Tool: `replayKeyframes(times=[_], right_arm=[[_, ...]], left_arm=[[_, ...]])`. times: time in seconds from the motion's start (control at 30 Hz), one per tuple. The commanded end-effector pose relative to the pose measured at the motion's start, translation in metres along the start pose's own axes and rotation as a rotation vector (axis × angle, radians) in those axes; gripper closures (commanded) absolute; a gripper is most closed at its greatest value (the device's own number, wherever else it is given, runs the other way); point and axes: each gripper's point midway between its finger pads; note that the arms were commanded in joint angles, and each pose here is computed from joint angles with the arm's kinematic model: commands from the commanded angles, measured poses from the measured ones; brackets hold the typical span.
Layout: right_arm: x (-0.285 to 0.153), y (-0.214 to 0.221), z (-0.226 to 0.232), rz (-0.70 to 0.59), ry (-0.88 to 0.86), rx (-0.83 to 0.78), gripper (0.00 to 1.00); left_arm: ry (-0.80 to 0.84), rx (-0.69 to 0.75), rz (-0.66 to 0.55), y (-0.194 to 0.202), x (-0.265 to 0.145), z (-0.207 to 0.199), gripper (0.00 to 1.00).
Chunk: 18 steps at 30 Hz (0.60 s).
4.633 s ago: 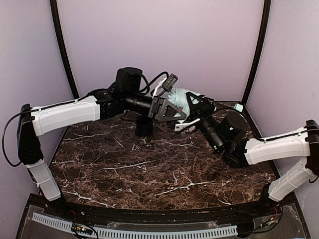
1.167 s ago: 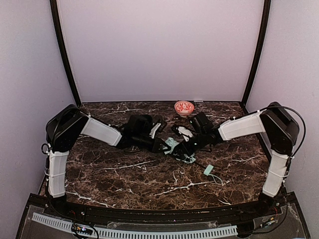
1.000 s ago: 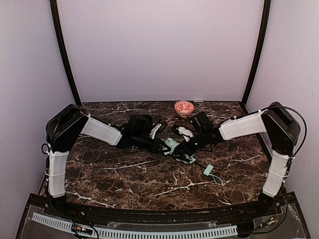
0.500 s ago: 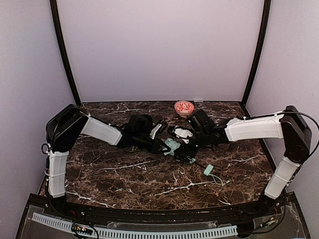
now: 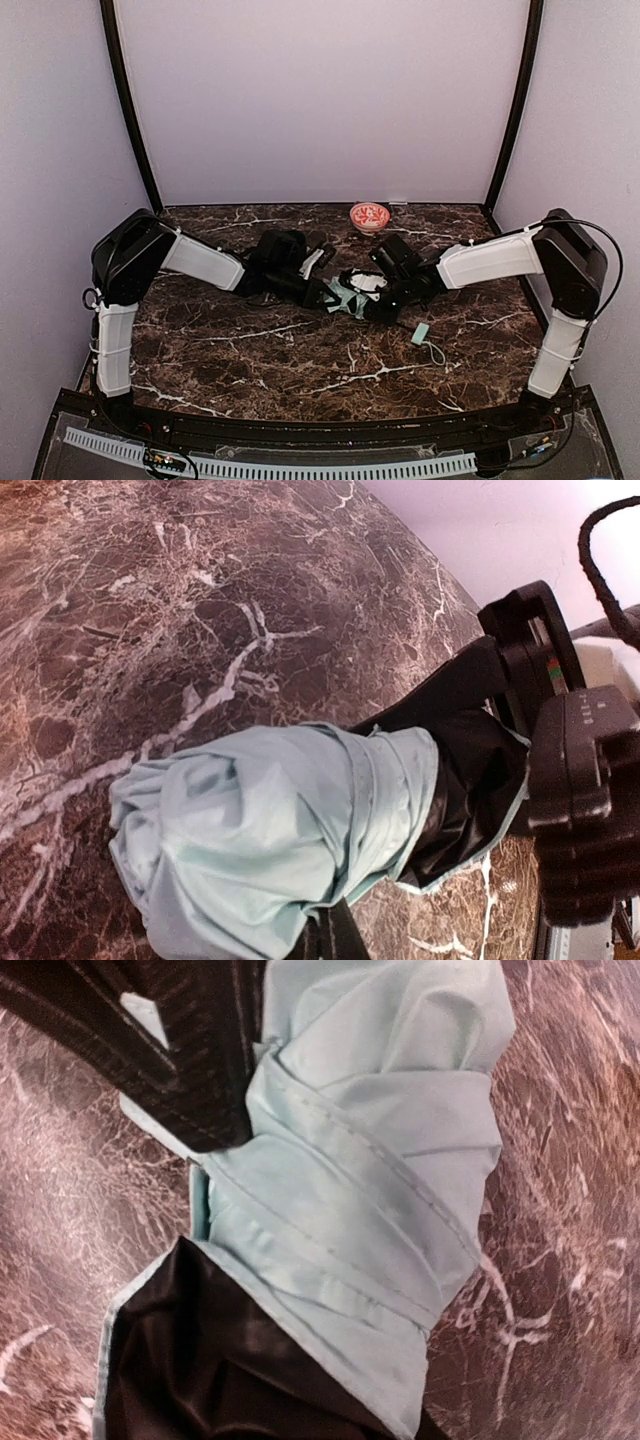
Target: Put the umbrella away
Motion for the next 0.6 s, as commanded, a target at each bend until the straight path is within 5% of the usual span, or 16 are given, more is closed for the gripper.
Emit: replayKeyframes(times=[0.0,0.07,0.37,0.57], right_arm=[[-0.006,-0.018,0.003,-0.106,-0.051,0.016,0.86],[-0.008,-0.018,-0.002,-0.126,-0.078,0.081,1.00],[-0.016,-0.037,-0.030,-0.238,-0.186,0.376,1.00],[-0.047,-0.052,-0.062,-0.414,-0.311,0.612,1.00]], left_arm=[[0.022,0.008,0.003,-0.010,-0.014,-0.021,1.00],[0.053,0.019,-0.019,-0.023,-0.025,-0.038,1.00],[0.225,0.085,-0.054,-0.045,-0.054,-0.125,1.00],[0.292,0.044,-0.080,-0.034,-0.068,-0.138,1.00]])
Point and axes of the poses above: each gripper's point midway between its finger pads, its own x axis out along the fingers, its own z axis along the line the jaws close on, y = z × x, and after that the axes turned 4 degrees about -x, right-handed
